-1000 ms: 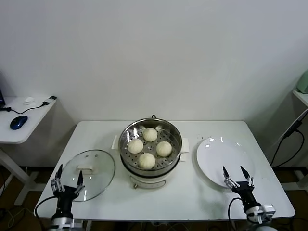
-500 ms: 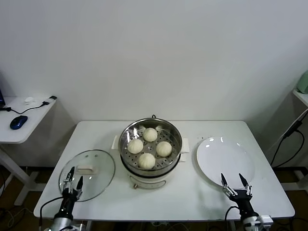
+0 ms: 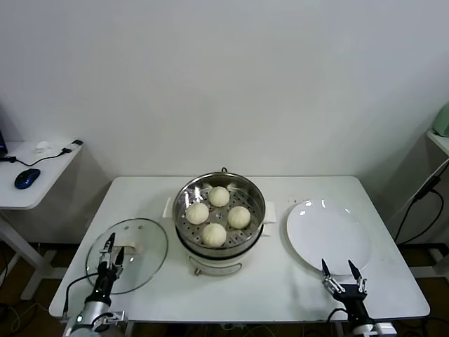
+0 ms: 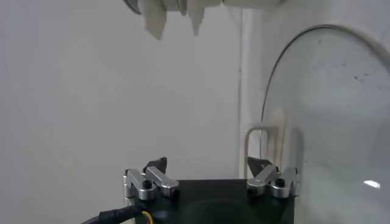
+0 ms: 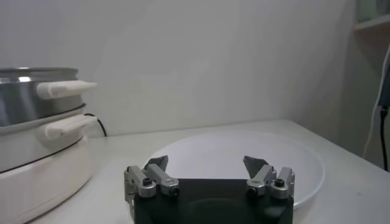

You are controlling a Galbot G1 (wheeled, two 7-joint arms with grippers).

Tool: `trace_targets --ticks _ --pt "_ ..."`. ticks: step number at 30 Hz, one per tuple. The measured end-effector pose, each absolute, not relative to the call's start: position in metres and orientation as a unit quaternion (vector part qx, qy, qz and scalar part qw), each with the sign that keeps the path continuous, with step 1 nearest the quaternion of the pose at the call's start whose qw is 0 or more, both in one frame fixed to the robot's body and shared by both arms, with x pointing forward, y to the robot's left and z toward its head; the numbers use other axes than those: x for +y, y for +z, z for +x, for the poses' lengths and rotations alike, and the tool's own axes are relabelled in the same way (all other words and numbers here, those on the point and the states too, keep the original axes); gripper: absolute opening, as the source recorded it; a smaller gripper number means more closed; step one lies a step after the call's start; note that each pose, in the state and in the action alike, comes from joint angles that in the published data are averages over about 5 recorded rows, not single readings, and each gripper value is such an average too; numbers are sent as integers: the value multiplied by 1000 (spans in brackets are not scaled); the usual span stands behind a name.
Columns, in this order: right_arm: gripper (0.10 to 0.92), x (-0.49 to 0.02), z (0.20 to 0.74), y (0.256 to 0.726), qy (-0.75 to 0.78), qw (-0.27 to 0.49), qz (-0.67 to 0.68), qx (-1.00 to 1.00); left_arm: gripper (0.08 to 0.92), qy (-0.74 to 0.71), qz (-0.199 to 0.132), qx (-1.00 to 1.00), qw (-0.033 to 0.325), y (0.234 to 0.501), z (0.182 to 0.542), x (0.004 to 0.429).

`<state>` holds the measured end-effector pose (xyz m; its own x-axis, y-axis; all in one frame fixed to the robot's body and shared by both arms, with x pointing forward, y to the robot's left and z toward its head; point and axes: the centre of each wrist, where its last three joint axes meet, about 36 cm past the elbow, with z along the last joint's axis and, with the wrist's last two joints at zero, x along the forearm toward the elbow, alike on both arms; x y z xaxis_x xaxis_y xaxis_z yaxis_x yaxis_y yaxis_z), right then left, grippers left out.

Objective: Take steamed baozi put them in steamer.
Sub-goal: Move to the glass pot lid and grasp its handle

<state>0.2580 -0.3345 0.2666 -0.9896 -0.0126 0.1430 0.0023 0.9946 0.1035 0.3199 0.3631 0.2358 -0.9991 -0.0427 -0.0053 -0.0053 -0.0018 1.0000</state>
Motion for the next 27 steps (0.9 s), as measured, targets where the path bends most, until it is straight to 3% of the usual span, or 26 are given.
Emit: trace_targets --ticks 12,27 --pt "823 -331 252 266 -54 68 1 -996 806 -709 11 -705 25 230 337 363" --pt "823 -329 248 263 -53 70 4 -996 394 -711 9 -702 43 217 340 370"
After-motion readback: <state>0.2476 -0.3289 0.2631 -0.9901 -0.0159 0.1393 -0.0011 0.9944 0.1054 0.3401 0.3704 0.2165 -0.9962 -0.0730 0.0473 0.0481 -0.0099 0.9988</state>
